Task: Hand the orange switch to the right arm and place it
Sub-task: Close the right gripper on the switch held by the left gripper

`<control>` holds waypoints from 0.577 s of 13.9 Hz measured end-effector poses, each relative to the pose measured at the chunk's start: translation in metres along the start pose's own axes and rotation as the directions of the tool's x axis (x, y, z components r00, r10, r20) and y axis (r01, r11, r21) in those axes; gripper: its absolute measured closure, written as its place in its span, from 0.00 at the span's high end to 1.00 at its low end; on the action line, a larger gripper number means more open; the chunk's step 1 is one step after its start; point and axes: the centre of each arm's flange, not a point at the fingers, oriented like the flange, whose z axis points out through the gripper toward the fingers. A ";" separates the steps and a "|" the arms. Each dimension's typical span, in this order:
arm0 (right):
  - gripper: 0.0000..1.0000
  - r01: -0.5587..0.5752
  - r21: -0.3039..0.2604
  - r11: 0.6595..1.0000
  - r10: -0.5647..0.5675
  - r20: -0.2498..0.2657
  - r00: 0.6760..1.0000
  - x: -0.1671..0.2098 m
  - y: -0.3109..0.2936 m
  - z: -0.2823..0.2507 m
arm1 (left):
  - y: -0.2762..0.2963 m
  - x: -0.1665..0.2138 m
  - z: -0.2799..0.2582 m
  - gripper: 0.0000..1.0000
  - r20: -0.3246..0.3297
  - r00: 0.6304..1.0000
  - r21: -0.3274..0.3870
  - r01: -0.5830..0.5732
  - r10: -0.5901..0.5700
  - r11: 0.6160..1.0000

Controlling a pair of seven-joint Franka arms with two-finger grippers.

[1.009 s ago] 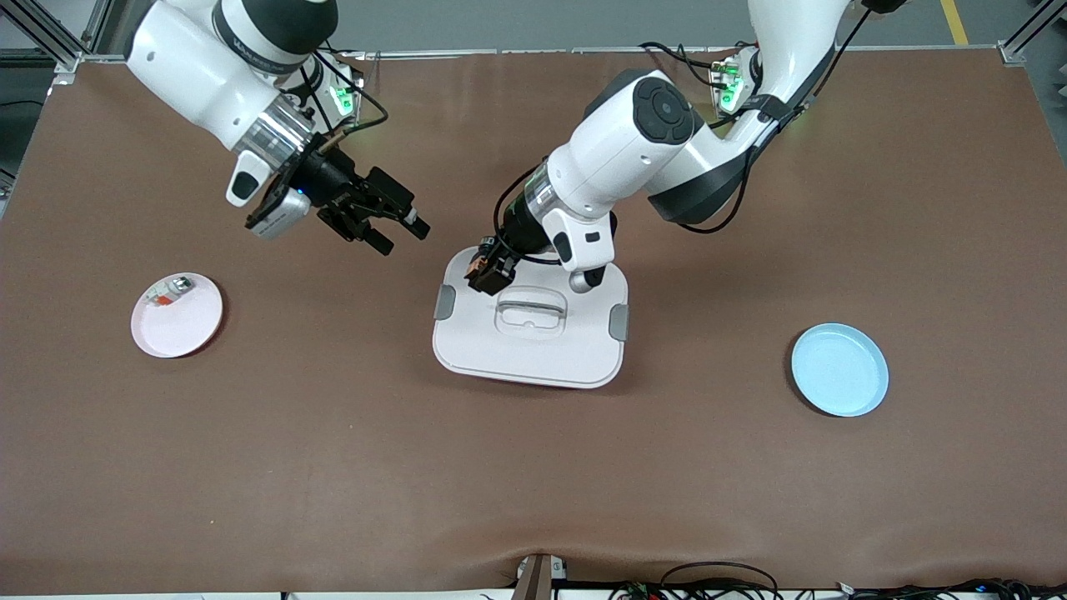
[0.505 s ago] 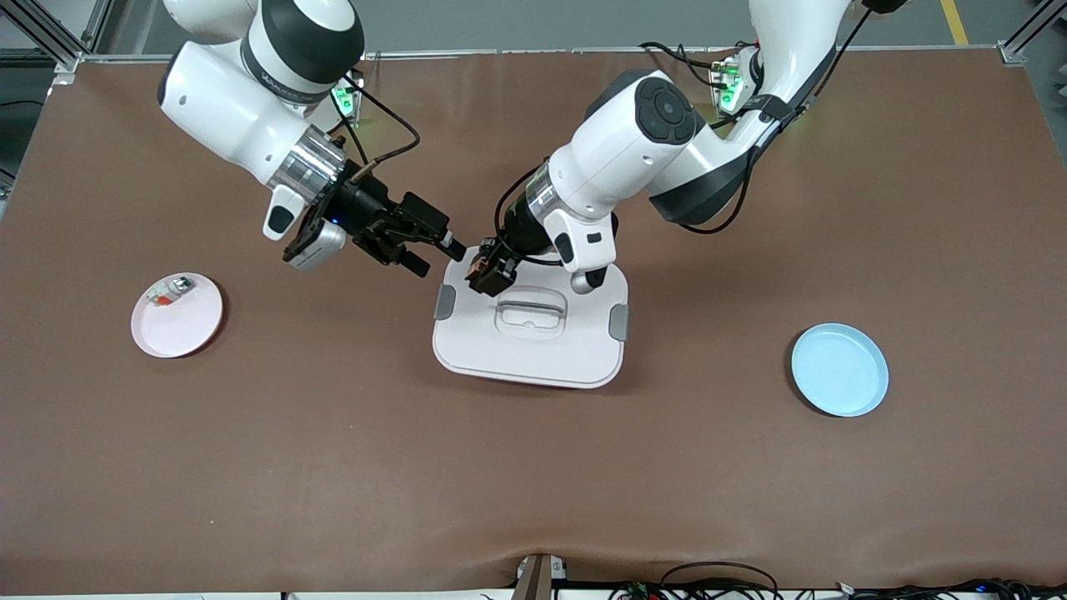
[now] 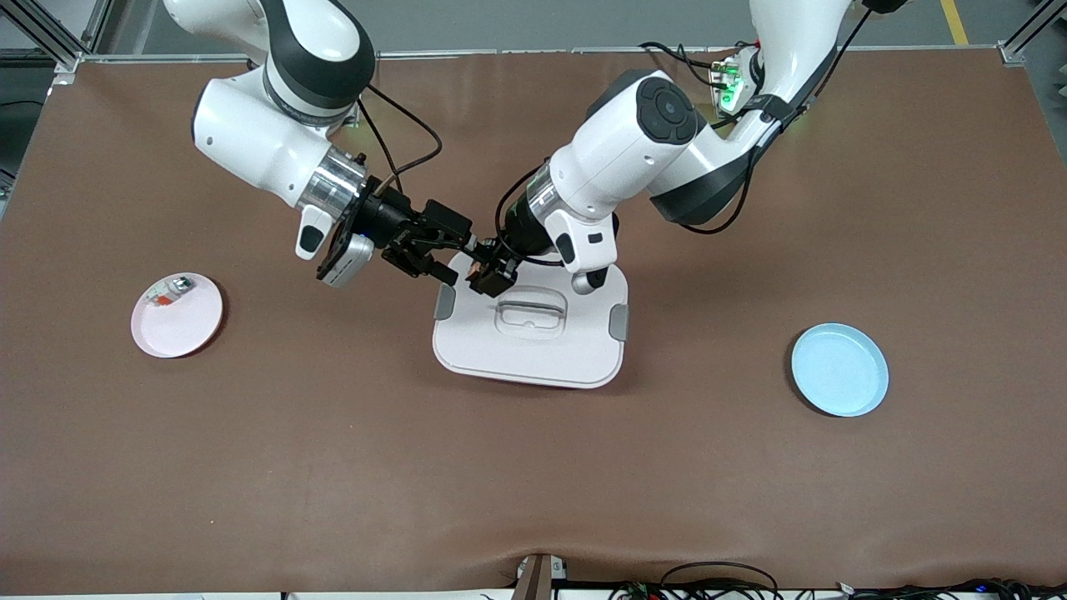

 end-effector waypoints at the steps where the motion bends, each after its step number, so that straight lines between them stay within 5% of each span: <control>1: 1.00 0.013 0.002 1.000 -0.013 0.001 1.000 0.000 0.000 0.001 | 0.000 0.000 0.000 0.72 0.000 1.000 -0.001 0.001 -0.001 1.000; 8: 1.00 0.083 -0.014 0.996 -0.083 0.020 0.996 -0.002 0.014 0.015 | 0.003 0.001 -0.004 0.72 0.002 1.000 -0.007 0.018 -0.018 1.000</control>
